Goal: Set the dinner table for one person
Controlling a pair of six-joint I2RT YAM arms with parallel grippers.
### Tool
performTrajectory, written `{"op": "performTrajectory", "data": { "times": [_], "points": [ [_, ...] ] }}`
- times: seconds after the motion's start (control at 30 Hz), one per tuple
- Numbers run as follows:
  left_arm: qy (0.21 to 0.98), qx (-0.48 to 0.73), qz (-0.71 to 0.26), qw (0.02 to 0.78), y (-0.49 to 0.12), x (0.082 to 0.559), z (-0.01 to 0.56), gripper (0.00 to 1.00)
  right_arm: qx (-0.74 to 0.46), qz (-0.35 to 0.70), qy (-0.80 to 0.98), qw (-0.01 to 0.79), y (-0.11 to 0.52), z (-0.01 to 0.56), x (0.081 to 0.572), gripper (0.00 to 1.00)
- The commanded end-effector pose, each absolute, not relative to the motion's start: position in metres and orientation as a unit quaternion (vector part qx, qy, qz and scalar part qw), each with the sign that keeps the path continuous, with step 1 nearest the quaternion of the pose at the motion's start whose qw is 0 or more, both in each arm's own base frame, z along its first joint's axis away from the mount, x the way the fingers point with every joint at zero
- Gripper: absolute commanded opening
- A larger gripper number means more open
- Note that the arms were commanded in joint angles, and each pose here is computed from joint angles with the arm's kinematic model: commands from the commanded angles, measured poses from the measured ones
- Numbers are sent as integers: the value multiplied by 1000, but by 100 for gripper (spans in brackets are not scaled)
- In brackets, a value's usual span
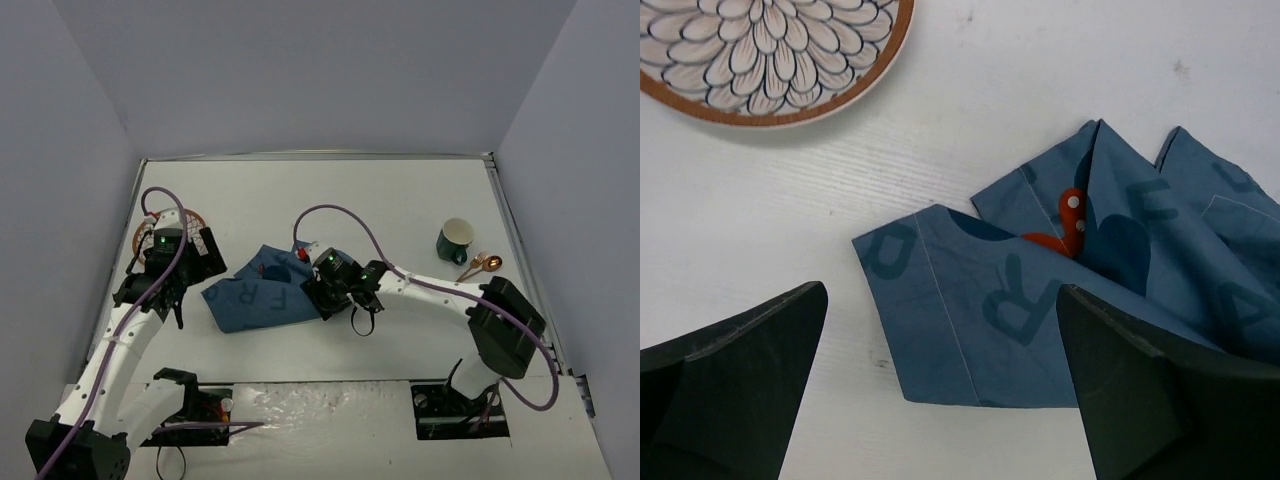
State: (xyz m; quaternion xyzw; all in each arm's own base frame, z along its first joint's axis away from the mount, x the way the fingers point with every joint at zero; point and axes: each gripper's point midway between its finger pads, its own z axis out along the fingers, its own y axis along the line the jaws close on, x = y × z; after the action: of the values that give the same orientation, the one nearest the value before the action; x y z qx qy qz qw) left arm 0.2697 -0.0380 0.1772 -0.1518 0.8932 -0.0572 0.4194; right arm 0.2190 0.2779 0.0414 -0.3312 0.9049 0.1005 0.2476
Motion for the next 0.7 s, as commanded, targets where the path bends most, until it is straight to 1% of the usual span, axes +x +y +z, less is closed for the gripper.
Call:
{"op": "performTrajectory", "data": {
  "times": [0.0,0.03,0.07,0.2,0.33,0.5,0.67],
  "points": [
    [874,-229,-74,422,-35,271,172,97,-313,191,855,368,308,151,245,67],
    [874,-237,-74,418,-35,270,167,97,-316,198,845,383,311,167,251,70],
    [873,-244,-76,414,-36,270,159,97,-321,201,839,390,312,174,258,71],
    [873,-266,-83,400,-39,273,138,97,-353,211,817,403,324,189,283,70],
    [877,-274,-80,388,-40,276,125,97,-388,217,802,399,345,182,303,64],
    [881,-274,-83,376,-44,285,118,97,-376,221,812,388,348,159,317,60],
    [884,-212,-147,390,-77,310,134,95,-341,199,828,399,326,151,320,60]
  ]
}}
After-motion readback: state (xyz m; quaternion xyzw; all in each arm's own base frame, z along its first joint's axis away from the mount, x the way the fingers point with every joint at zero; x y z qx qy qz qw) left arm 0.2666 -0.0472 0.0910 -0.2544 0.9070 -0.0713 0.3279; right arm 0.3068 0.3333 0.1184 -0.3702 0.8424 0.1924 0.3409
